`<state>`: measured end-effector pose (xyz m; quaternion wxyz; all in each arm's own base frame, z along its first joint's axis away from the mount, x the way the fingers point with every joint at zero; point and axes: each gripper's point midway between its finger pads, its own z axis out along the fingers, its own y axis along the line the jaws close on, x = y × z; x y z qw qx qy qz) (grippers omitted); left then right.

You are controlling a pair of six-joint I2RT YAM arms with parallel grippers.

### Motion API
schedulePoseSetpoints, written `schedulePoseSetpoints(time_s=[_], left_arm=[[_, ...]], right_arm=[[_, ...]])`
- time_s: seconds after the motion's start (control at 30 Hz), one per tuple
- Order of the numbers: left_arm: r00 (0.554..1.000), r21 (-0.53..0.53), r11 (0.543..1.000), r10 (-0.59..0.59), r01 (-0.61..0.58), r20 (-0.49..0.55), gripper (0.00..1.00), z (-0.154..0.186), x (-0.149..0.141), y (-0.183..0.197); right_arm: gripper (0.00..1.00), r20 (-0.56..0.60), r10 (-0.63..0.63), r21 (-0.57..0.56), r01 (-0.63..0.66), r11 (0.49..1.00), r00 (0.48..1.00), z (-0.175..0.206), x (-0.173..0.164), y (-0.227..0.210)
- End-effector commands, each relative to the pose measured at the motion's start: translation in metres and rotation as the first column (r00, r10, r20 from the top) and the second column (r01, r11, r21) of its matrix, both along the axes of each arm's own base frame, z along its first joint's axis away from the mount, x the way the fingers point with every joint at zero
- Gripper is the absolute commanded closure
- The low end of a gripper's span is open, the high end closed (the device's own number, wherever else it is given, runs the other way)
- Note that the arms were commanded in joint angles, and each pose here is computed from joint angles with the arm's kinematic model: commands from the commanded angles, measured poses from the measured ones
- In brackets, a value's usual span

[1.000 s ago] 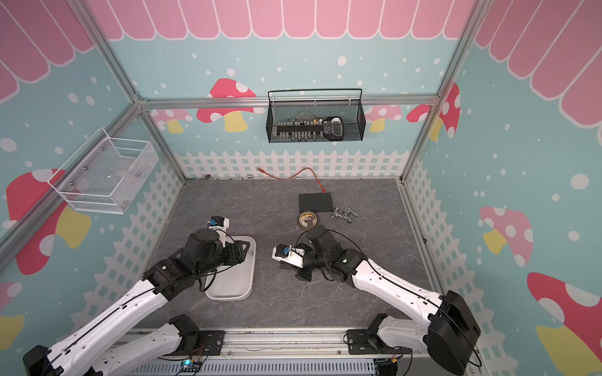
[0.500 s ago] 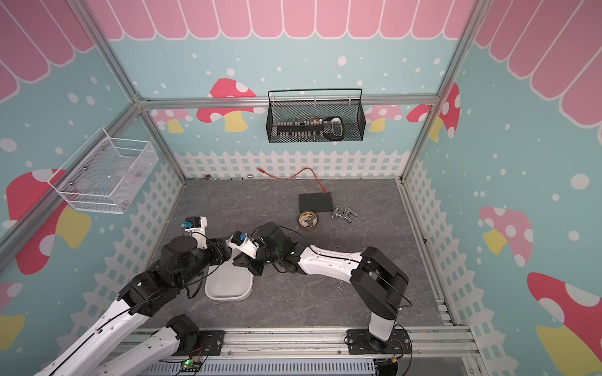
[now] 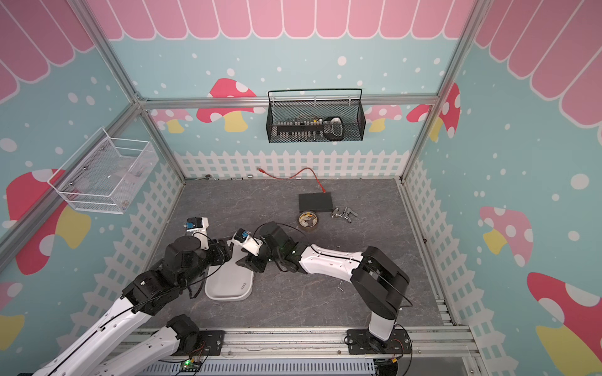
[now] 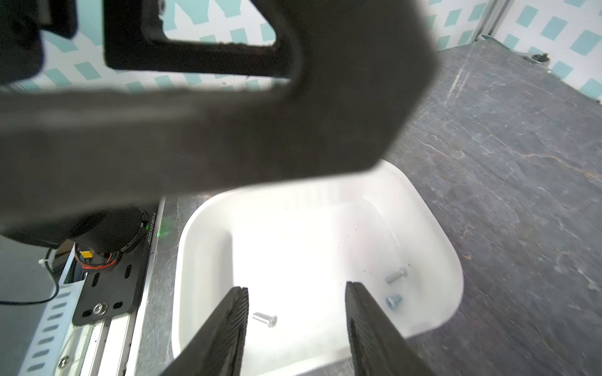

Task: Put the screws on the desktop into the storage box
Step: Place the screw in the storage box, then pick up the screw from the center of the board.

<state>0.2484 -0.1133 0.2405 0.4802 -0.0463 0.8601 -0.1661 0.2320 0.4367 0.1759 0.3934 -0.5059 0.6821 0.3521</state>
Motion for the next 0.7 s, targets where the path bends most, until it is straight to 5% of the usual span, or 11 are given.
schedulePoseSetpoints(time_s=[0.0,0.1,0.23,0.4,0.67], left_arm=[[0.999,-0.016,0.999,-0.034,0.034,-0.006,0.28,-0.001,0.001,-0.009],[0.999,0.005,0.999,-0.042,0.043,-0.028,0.28,-0.007,0.004,-0.012],[0.994,0.068,0.993,-0.091,0.095,-0.054,0.28,-0.011,0.013,-0.02],[0.994,0.222,0.974,-0.019,0.043,-0.106,0.28,-0.031,0.027,-0.002],[0.982,0.134,0.978,-0.141,0.158,-0.126,0.29,-0.039,0.019,-0.026]], right_arm=[[0.46,-0.006,-0.225,0.042,0.225,0.973,0.974,0.029,0.026,-0.063],[0.45,-0.069,-0.427,-0.043,0.425,0.904,0.902,0.022,0.039,-0.124],[0.46,-0.172,-0.689,-0.267,0.64,0.721,0.704,-0.02,0.042,-0.204],[0.46,-0.225,-0.816,-0.482,0.667,0.568,0.533,-0.075,0.004,-0.256],[0.45,-0.241,-0.885,-0.56,0.687,0.463,0.399,-0.104,-0.014,-0.281]])
